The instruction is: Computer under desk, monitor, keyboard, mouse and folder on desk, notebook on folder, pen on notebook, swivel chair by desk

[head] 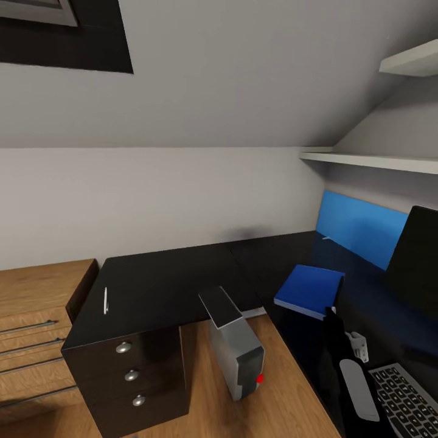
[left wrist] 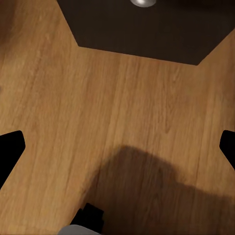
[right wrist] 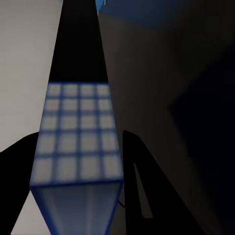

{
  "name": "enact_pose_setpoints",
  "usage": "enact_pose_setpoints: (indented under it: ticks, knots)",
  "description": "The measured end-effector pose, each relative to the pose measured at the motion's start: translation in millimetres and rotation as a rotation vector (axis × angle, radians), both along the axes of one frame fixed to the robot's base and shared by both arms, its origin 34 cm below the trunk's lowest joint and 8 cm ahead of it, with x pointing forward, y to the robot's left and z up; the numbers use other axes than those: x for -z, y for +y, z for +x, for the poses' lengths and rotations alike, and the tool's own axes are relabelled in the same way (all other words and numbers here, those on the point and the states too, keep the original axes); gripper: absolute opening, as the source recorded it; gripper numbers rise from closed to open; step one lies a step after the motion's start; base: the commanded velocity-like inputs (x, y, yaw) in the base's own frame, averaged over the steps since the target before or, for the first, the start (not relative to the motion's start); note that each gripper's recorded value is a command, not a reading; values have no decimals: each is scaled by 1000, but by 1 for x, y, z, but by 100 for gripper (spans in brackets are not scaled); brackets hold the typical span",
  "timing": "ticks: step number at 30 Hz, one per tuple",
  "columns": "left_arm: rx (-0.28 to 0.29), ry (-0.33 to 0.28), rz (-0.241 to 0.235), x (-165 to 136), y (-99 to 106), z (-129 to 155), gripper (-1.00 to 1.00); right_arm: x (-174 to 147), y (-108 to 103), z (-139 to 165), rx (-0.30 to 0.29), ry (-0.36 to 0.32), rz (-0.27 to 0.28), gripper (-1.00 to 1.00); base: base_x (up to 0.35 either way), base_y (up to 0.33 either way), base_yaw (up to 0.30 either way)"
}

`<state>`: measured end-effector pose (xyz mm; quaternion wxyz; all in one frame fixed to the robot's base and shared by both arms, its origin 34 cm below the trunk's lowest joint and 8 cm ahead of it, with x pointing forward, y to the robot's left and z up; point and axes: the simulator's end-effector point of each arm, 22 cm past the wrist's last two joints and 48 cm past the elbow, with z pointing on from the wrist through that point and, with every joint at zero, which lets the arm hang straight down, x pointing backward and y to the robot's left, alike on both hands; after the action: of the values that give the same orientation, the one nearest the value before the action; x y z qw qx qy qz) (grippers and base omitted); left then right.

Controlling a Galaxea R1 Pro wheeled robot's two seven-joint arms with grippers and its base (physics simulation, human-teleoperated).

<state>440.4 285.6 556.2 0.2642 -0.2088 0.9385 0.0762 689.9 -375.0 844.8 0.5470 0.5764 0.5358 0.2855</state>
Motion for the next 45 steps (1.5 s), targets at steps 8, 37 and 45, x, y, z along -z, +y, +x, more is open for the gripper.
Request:
enact_pose_setpoints:
  ticks: [8,37,45]
  knots:
    - [1,0,0,0,0,0,100,3,-2,-1,12,12,1,-100,-56,-38,0]
    - [0,0,-1,0,0,0,100,4,-7,-4,44,22,-4,-100,17,14,0]
    - [0,0,-1,0,0,0,100,2,-3,-2,35,20,-8,100,0,0,0]
